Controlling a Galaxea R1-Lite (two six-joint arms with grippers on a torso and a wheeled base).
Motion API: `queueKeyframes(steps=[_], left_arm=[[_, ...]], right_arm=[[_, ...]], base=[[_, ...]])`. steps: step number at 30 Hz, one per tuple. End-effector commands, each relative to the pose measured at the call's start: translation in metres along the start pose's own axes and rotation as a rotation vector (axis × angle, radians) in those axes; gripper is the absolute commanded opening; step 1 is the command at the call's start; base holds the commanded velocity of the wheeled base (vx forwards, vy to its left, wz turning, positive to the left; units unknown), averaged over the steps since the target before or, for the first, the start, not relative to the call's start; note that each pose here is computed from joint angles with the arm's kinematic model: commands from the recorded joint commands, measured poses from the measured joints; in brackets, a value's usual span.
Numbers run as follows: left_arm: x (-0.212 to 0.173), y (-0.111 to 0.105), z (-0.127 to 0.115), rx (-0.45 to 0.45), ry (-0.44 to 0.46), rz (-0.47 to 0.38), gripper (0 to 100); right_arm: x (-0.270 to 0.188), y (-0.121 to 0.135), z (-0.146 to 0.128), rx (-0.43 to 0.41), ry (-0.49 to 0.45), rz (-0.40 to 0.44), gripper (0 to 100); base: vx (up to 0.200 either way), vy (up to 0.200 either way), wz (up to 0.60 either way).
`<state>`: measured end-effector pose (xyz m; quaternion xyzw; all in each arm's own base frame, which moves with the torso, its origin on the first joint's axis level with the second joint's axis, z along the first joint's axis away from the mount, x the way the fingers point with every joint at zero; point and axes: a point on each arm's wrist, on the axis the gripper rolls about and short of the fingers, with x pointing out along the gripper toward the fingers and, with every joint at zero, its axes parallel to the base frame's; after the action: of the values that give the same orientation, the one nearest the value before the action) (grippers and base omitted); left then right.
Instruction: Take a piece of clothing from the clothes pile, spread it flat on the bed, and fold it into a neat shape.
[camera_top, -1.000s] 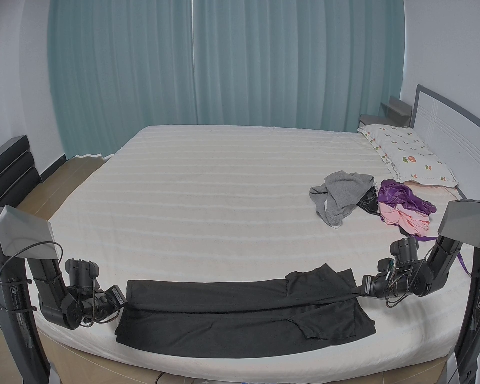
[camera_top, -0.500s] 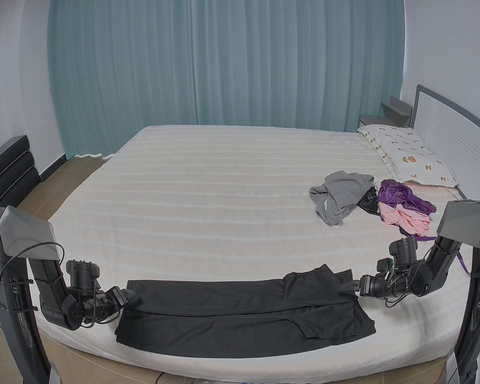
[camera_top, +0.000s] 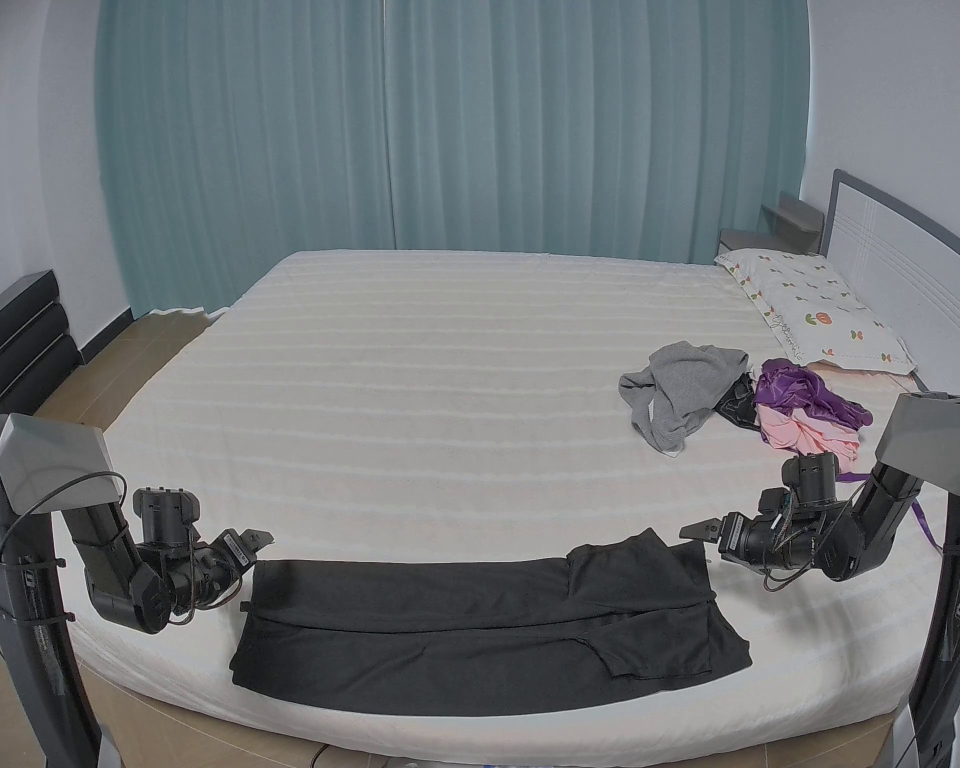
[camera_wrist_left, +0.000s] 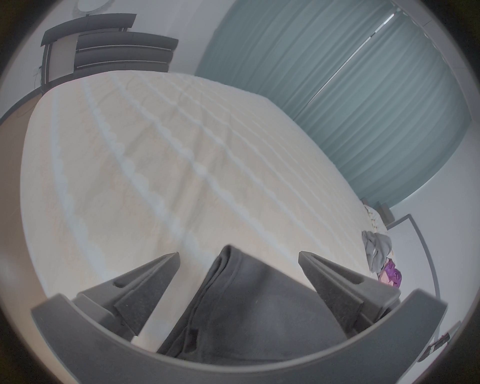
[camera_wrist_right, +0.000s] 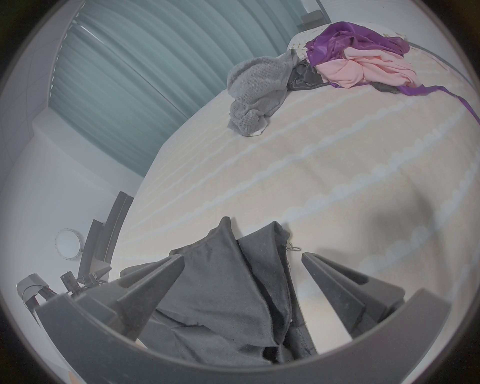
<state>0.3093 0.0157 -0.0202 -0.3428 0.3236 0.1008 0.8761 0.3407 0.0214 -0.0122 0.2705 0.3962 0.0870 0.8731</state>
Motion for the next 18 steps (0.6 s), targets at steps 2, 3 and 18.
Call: queueKeyframes(steps=[2, 3, 18], left_arm=[[0.027, -0.01, 0.017, 0.0, -0.043, -0.028, 100], [0.029, -0.012, 0.018, 0.002, -0.036, -0.026, 100], [0.041, -0.004, 0.001, 0.05, 0.027, 0.017, 100]], right_arm=[[0.007, -0.003, 0.0, 0.011, 0.004, -0.002, 100], [0.007, -0.002, -0.001, 0.012, 0.006, -0.002, 100], [0.009, -0.004, -0.002, 0.012, 0.011, -0.004, 100]], base=[[0.0, 0.0, 0.0], [0.0, 0.0, 0.0], [0.0, 0.0, 0.0]])
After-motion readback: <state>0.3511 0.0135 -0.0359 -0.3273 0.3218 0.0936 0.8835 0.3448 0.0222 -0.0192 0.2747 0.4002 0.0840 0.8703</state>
